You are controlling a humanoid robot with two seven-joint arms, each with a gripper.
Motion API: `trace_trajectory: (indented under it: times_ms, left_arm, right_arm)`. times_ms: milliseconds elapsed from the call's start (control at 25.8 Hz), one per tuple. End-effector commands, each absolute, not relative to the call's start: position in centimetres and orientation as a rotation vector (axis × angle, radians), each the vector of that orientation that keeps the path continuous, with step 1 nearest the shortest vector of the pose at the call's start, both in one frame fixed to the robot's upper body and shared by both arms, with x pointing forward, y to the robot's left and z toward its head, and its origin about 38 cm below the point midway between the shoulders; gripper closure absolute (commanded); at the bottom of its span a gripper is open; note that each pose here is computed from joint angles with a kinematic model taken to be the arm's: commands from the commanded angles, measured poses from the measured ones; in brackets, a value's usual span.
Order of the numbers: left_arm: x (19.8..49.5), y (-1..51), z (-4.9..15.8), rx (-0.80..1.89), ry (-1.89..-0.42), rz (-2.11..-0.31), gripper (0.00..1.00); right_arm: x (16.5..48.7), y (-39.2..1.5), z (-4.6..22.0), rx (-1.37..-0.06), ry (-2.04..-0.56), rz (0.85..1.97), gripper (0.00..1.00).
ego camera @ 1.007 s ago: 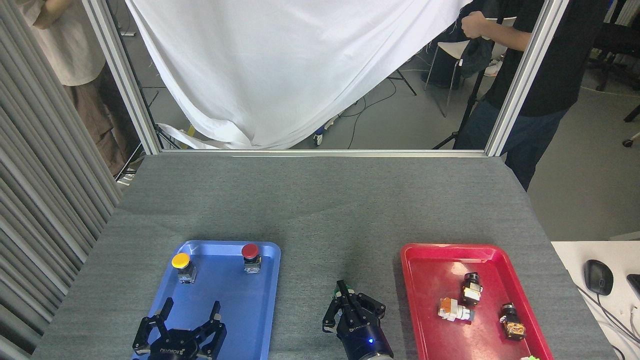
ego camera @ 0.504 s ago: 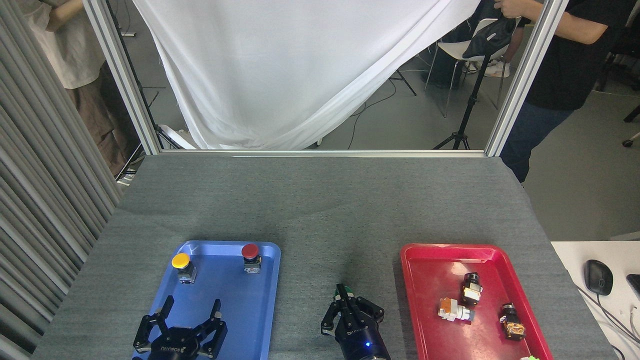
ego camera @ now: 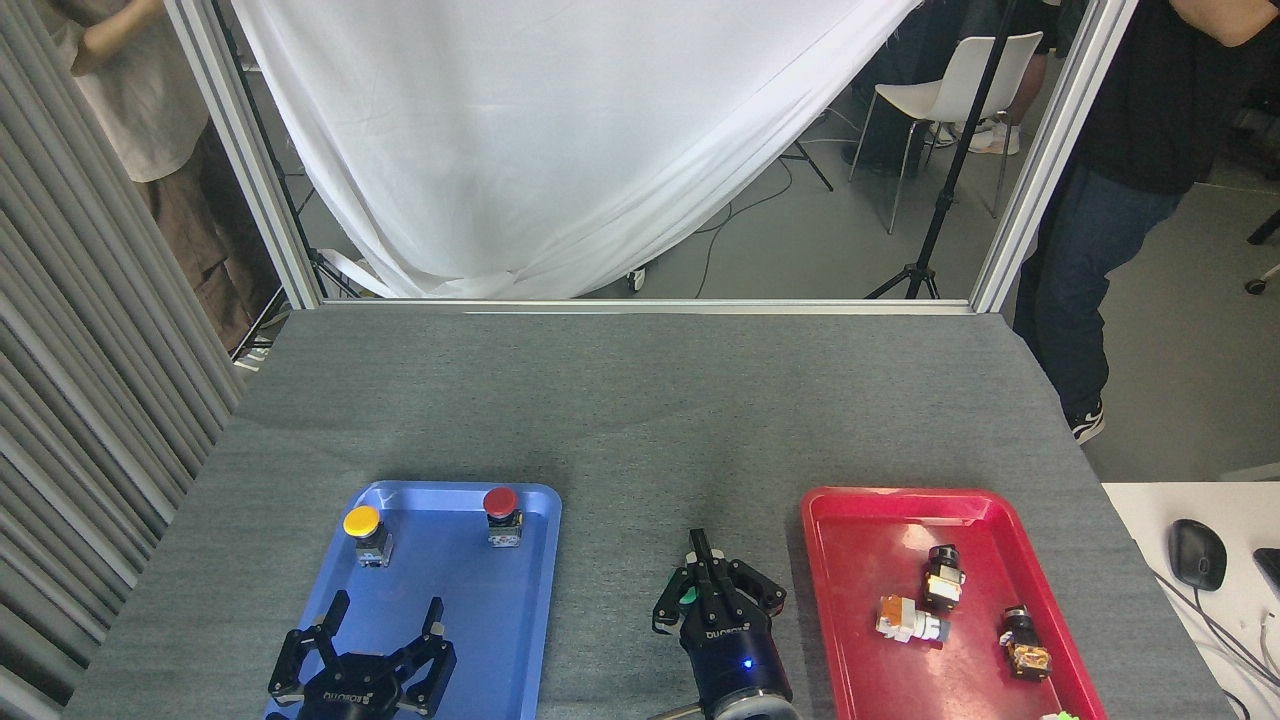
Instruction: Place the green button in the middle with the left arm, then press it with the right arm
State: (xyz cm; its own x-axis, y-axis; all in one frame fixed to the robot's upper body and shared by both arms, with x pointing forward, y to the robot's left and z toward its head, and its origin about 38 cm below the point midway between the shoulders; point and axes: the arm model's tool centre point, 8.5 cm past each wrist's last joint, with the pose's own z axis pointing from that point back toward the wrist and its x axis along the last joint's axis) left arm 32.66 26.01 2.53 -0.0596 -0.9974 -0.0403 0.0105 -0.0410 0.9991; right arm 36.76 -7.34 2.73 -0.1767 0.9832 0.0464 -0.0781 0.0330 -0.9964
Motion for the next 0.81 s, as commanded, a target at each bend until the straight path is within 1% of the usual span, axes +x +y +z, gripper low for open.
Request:
trace_trajectory:
  times_ms: [0,39,77,116,155,194,232,349,426,581,775]
  left_arm:
    - [32.6,26.1,2.2,1.195,-1.215,-1.291,0.00]
    - [32.6,26.1,2.2,1.195,-1.215,-1.291,0.00]
    - [32.7,26.1,2.2,1.196,-1.216,-1.291,0.00]
    - [32.7,26.1,2.2,1.197,-1.215,-1.292,0.00]
    - [32.8,26.1,2.3,1.198,-1.217,-1.290,0.00]
    - [32.9,26.1,2.3,1.199,-1.218,-1.289,0.00]
    - [33.0,26.1,2.5,1.202,-1.222,-1.290,0.00]
    - [33.0,26.1,2.3,1.199,-1.218,-1.290,0.00]
    - [33.1,26.0,2.3,1.198,-1.219,-1.291,0.00]
    - [33.2,26.1,2.5,1.202,-1.222,-1.291,0.00]
    - [33.2,26.1,2.5,1.201,-1.223,-1.292,0.00]
  right_arm:
    - [36.8,-8.6,3.9,-1.075,-1.320,1.318,0.98]
    - [36.6,-9.0,3.9,-1.081,-1.316,1.319,0.92]
    - [36.5,-9.7,3.7,-1.090,-1.307,1.318,0.81]
    - [36.5,-11.0,3.8,-1.111,-1.290,1.304,0.59]
    - [36.4,-12.5,3.7,-1.130,-1.270,1.287,0.29]
    - [36.2,-14.0,3.6,-1.144,-1.253,1.268,0.06]
    - [36.0,-14.9,3.6,-1.146,-1.250,1.257,0.02]
    - [35.5,-17.0,3.7,-1.132,-1.260,1.235,0.01]
    - [34.9,-18.6,3.7,-1.139,-1.251,1.218,0.00]
    - [33.6,-20.6,4.1,-1.157,-1.248,1.194,0.00]
    - [31.5,-23.0,3.5,-1.152,-1.225,1.208,0.00]
